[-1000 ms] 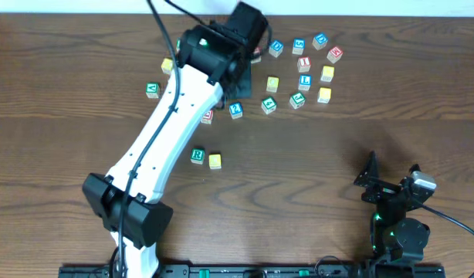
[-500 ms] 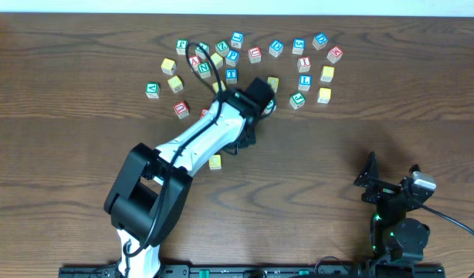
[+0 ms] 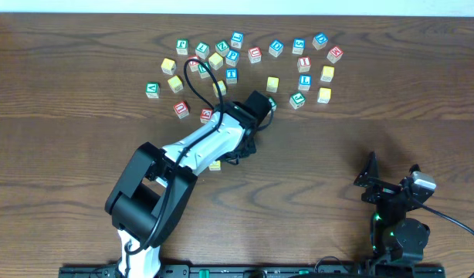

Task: Spell out ROBOT
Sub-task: 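Carry the green B block down and place it right of O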

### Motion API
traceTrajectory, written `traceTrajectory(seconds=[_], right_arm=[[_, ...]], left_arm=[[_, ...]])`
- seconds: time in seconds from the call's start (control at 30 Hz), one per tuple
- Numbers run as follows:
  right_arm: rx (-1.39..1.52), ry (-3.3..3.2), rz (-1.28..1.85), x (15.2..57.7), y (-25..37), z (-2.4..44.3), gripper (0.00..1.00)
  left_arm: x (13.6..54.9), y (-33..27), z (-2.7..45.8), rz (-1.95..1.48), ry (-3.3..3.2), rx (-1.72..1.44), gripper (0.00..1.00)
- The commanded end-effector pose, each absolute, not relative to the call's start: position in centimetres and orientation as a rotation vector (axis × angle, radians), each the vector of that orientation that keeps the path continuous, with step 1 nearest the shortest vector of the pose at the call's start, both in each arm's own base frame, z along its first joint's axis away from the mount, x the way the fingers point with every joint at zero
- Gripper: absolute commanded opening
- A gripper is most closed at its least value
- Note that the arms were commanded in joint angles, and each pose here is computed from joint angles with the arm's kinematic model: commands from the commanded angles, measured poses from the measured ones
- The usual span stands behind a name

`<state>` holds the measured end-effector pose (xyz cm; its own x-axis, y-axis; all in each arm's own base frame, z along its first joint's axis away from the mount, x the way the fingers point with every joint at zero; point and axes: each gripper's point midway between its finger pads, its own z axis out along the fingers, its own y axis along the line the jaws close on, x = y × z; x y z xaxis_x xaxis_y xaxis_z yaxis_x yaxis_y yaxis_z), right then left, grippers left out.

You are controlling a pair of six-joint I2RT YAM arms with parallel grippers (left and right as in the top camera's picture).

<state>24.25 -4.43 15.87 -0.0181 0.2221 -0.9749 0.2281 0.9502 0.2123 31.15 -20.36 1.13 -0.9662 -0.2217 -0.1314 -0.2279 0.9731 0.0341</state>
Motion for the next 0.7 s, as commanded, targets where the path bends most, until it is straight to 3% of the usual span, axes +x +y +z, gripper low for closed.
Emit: traceTrajectory(seconds=[0.0,0.1,0.17,0.23,0.5,0.57,0.67], right_arm=[[0.365,1.597,-0.005,24.20,-4.57,15.84,0.99],[0.365,1.597,-0.005,24.20,-4.57,15.84,0.99],[0.365,1.597,-0.005,24.20,-4.57,15.84,0.99],[0.365,1.597,-0.005,24.20,-4.57,15.84,0.99],[0.365,1.597,-0.005,24.20,-4.57,15.84,0.99],[0.365,1.597,-0.005,24.20,-4.57,15.84,0.99],[0.365,1.597,-0.005,24.20,-4.57,15.84,0.99]], left_arm=[[30.71,-20.67,0.86,0.064,3.008,-0.360,0.22],[30.52,-20.64,0.24,0.080,3.020,-0.363,0.22],[30.47,-20.68,0.12,0.078,3.024,-0.363,0.38],[30.47,-20.72,0.12,0.077,3.024,-0.362,0.44],[30.78,-21.10,0.90,0.037,3.010,-0.337,0.43],[30.66,-21.18,1.08,0.028,3.015,-0.330,0.32],[30.60,-21.29,1.07,0.020,3.022,-0.304,0.32]])
